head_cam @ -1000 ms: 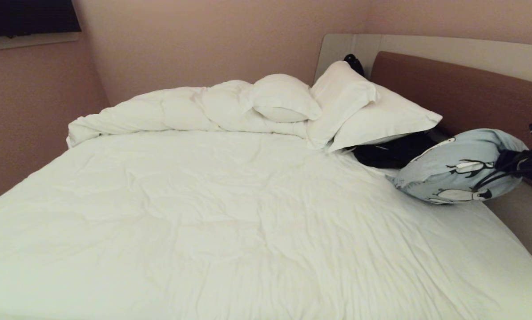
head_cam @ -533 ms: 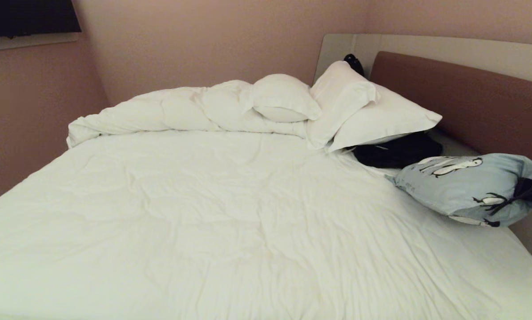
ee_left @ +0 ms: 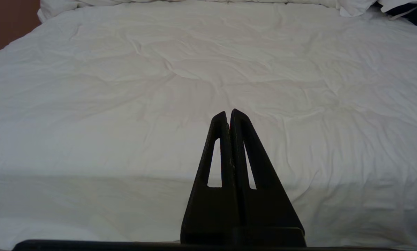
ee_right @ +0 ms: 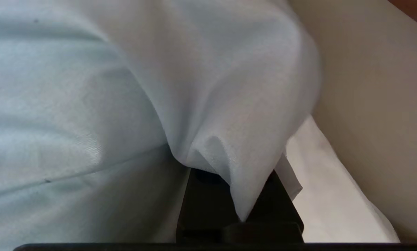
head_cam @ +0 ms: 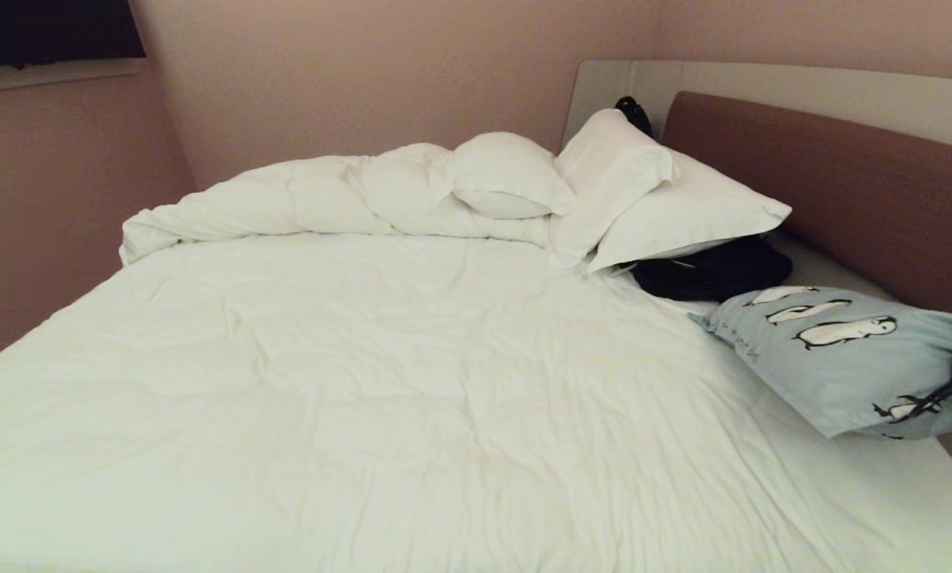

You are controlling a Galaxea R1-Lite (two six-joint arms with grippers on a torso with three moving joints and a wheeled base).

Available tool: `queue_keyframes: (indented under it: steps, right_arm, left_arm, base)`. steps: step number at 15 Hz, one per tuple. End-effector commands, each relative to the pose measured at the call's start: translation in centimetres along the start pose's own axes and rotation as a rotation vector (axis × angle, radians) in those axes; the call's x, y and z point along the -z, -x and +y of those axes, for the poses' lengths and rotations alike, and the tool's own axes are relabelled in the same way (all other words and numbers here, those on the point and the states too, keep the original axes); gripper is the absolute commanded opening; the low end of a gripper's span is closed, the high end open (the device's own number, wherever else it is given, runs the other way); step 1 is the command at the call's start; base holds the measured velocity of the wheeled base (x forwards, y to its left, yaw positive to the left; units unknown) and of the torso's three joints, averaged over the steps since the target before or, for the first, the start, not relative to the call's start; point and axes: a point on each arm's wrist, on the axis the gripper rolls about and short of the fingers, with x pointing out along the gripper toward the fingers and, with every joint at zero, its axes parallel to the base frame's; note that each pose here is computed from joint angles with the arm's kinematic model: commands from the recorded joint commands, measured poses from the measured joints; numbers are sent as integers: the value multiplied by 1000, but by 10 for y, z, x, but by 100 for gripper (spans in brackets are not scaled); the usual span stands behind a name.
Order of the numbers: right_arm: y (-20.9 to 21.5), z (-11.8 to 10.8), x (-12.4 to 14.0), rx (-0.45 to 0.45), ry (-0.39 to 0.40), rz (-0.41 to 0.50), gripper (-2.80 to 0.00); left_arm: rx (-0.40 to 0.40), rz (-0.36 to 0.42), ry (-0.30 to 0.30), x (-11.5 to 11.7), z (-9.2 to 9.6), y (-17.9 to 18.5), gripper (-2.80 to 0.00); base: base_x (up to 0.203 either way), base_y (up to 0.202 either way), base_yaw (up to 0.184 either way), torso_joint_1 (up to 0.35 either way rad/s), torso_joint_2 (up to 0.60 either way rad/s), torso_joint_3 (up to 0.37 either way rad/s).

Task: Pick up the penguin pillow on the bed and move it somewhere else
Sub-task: Place the pillow at the bedside

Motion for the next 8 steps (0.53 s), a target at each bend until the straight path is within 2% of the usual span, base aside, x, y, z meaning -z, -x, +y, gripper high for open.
queue_keyframes:
  steps: [1,7,8]
  right_arm:
    - [1,-12,5,12,-15,8,-280]
    - [-6,-43,24,68,-53,46,-280]
    - [-6,-45,25,73,-56,47,0]
  left_arm:
    - [0,-1,0,0,0,0,-280]
    - [0,-1,0,0,0,0,-280]
    - [0,-1,0,0,0,0,-280]
  base:
    - [0,0,0,0,0,0]
    - [0,0,0,0,0,0]
    - [0,0,0,0,0,0]
